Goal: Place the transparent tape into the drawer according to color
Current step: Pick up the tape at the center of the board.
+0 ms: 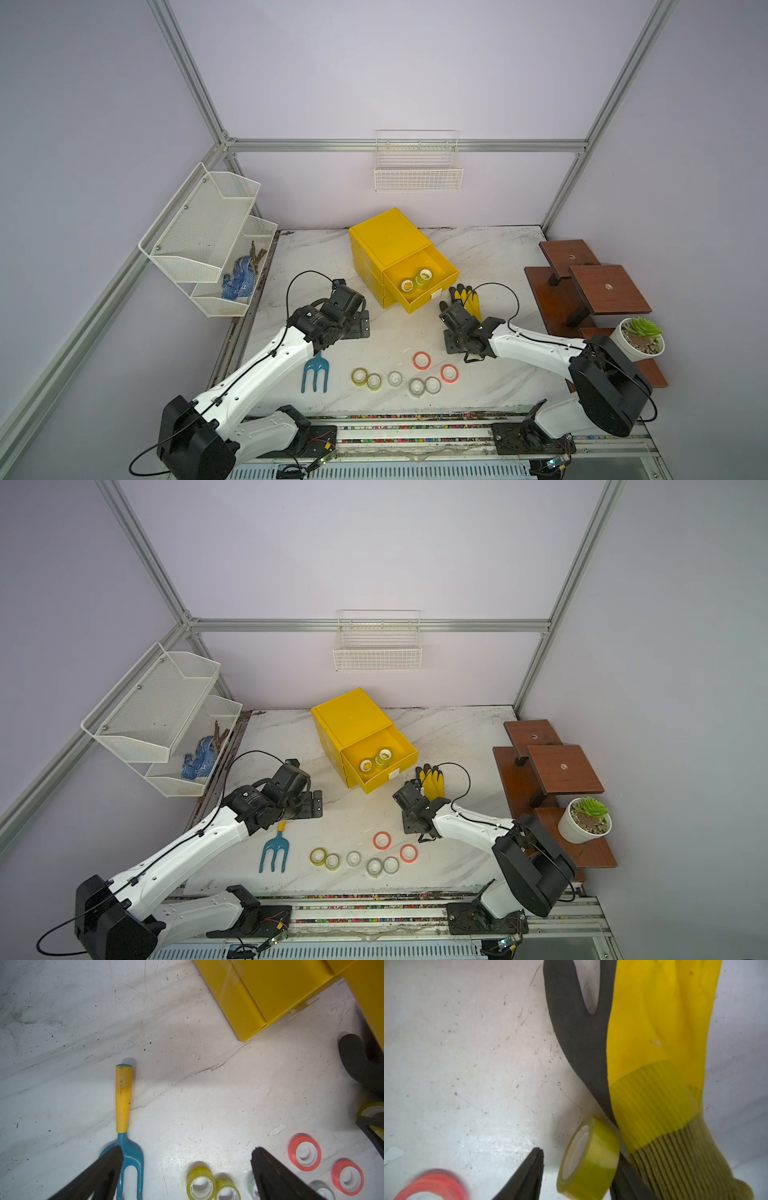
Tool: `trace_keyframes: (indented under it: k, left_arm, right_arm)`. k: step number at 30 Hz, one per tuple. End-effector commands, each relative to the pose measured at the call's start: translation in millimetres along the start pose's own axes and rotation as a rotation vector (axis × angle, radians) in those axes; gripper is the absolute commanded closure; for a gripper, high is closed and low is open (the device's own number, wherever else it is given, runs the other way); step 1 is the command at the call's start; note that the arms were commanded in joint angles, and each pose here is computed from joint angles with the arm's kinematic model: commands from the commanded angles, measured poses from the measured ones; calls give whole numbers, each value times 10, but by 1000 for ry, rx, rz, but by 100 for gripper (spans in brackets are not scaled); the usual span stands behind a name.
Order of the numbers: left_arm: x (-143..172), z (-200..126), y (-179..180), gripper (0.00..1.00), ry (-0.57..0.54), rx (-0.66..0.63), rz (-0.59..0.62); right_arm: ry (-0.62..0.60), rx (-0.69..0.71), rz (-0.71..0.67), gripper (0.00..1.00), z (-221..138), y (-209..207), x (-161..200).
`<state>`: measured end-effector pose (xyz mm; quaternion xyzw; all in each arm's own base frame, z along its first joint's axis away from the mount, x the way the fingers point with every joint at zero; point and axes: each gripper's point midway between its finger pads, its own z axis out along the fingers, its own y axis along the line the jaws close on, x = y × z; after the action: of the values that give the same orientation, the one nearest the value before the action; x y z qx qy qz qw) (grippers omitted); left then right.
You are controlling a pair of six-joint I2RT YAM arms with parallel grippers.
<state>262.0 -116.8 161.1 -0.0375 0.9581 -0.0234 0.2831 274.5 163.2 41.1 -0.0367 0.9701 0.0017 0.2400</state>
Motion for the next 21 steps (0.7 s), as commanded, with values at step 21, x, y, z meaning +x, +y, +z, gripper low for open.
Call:
trace_keyframes:
  k: [21]
  left_arm:
    - [1,29,25,0,-8,3,-25]
  right_arm:
    - [-234,-187,113,85,-929,-66,-407]
